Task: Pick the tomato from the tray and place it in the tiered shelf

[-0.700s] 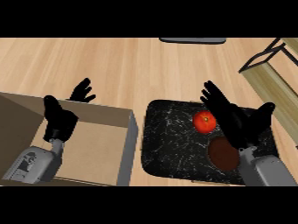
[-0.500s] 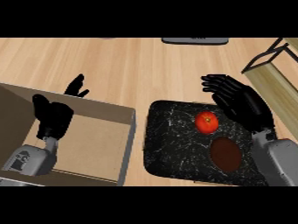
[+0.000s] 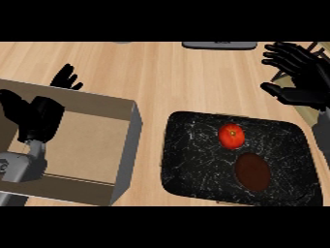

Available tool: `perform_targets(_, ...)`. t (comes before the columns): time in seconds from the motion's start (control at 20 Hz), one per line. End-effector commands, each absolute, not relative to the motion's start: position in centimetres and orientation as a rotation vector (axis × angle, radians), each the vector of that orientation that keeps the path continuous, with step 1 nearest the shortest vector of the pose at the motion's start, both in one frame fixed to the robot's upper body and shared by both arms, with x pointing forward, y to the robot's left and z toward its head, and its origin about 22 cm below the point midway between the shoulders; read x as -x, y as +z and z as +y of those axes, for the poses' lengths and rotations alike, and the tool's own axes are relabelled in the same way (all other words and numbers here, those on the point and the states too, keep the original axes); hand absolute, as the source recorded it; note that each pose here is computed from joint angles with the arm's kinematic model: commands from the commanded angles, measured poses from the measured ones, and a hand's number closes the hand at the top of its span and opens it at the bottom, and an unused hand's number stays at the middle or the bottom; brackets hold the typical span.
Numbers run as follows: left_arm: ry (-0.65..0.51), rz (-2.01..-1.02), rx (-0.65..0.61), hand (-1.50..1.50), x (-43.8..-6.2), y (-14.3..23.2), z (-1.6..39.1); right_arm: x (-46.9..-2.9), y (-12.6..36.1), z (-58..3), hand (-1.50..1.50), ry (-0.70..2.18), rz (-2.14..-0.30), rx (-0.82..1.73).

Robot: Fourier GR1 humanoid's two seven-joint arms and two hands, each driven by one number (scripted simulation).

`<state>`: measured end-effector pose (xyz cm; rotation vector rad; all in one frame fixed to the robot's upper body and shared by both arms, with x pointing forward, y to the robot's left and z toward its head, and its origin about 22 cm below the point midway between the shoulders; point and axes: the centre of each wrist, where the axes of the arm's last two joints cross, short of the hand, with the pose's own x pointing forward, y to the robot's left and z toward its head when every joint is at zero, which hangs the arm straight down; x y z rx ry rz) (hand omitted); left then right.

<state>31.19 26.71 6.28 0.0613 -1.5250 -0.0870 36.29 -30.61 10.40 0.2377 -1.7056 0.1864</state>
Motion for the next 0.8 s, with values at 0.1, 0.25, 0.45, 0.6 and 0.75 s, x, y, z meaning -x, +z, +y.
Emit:
perform_targets(0.1, -0.043, -1.528, -0.076, 0.0, -30.9, 7.2, 27.6, -36.6, 12.1, -33.1, -1.5, 0.38, -1.761, -0.416)
perform_targets(0.25, -0.05, -1.515, -0.069, 0.0, -30.4, 6.2, 27.1, -36.8, 16.9, -33.1, -1.5, 0.625, -1.636, -0.326)
perform_targets(0.45, -0.057, -1.518, -0.088, 0.0, -30.5, 6.1, 28.9, -35.9, 19.0, -30.4, -1.5, 0.962, -1.462, -0.148)
perform_targets(0.6, -0.061, -1.537, -0.071, 0.0, -30.8, 6.8, 27.5, -35.0, 24.7, -29.9, -1.5, 1.231, -1.428, 0.177)
perform_targets(0.75, -0.066, -1.5, -0.061, 0.0, -29.9, 5.7, 28.0, -33.6, 24.7, -26.2, -1.5, 1.428, -1.372, 0.385)
